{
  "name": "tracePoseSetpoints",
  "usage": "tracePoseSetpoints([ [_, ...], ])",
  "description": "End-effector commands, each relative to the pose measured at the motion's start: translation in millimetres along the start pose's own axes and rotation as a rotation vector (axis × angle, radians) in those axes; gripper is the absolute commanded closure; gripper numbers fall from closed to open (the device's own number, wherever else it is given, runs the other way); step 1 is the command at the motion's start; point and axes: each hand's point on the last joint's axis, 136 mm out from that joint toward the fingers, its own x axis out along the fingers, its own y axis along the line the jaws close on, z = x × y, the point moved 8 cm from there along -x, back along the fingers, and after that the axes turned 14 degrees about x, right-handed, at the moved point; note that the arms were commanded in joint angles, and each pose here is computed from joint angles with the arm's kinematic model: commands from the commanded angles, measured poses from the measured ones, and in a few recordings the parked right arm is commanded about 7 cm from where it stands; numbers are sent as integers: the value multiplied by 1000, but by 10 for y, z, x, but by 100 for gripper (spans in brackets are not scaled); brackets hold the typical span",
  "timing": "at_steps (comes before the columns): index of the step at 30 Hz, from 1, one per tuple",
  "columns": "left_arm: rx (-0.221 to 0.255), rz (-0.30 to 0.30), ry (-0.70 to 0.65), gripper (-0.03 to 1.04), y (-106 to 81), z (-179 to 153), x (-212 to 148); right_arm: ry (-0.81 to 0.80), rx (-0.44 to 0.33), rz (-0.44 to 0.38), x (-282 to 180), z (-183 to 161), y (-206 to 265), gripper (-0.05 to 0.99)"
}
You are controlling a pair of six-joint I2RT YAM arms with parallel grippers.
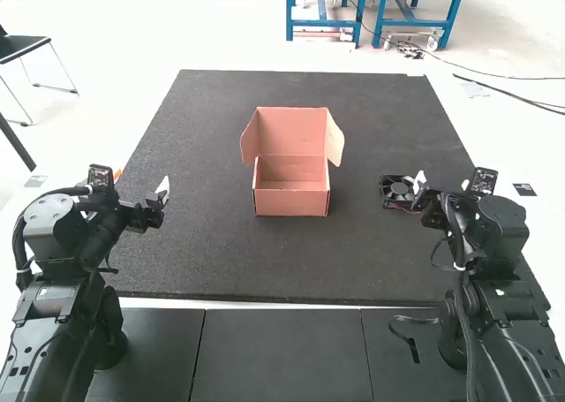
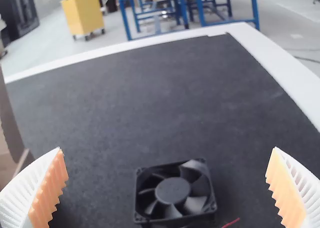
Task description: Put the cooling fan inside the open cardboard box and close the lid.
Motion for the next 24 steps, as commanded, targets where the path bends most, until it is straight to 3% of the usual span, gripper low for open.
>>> tracePoseSetpoints([
  [1,7,4,-11,5,7,0,-7,-17,11,-17,-1,12,-26,3],
  [8,2,6,-13,5,11,4,-7,-19,-3,-18,-1,14,-27,3],
  [11,-73,20,-91,5,45,133,-14,-75,14,4,-6,110,12,3],
  [17,-94,60,-212,5,122,362,-54,-222,28,68,-56,388,125,3],
  [24,-122,82,-200,5,224,573,-45,-206,24,71,-40,654,250,3],
])
